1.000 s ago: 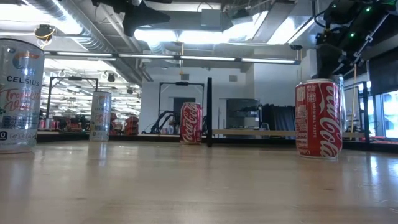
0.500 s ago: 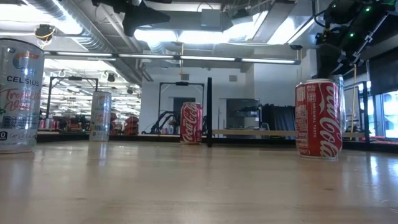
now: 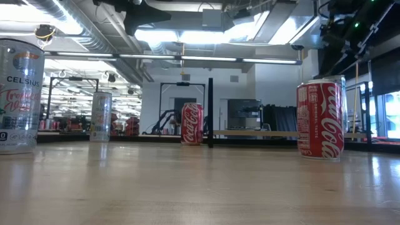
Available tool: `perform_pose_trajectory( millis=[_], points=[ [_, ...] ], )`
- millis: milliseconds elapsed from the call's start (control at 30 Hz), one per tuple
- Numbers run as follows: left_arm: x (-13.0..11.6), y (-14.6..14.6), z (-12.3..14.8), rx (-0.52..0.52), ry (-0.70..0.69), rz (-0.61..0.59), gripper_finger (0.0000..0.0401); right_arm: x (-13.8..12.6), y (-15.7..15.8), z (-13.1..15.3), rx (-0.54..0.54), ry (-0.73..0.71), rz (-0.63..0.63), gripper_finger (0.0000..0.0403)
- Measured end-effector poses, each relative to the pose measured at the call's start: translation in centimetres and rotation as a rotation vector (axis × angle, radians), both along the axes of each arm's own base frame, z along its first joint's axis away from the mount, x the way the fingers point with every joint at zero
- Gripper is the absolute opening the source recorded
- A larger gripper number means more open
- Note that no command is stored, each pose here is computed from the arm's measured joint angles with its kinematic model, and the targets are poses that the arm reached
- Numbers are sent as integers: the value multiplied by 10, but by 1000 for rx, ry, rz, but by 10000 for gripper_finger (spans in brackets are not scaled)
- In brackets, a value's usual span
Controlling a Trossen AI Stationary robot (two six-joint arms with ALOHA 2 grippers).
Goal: Place canned beverage on shelf
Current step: Put the white-pink soda can on the shelf aligned with the other white-pink soda can, then put the top red soda can on the shelf
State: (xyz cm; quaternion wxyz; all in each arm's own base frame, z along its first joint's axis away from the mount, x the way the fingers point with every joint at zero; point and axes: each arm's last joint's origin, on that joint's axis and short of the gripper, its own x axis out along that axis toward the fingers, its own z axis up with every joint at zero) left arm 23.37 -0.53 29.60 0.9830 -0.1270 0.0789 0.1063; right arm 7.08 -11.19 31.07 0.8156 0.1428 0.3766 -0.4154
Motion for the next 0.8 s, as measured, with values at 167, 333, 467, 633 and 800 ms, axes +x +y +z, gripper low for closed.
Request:
perform_pose_trajectory(
  millis=[167, 333, 467, 633, 800],
  points=[
    [0, 0, 2, 1, -24, 11, 211, -5, 9, 28, -4, -54, -13, 319],
    [1, 2, 7, 7, -68, 57, 211, 3, 12, 53, 44, -361, 122, 319],
    [0, 10, 7, 21, -70, 140, 211, 28, 9, 61, 175, -583, 377, 319],
    [0, 20, 7, -18, -83, 213, 211, 57, 11, 58, 142, -537, 495, 319],
    [-1, 29, 7, -30, -89, 252, 211, 91, 13, 51, 142, -506, 672, 319]
  ],
)
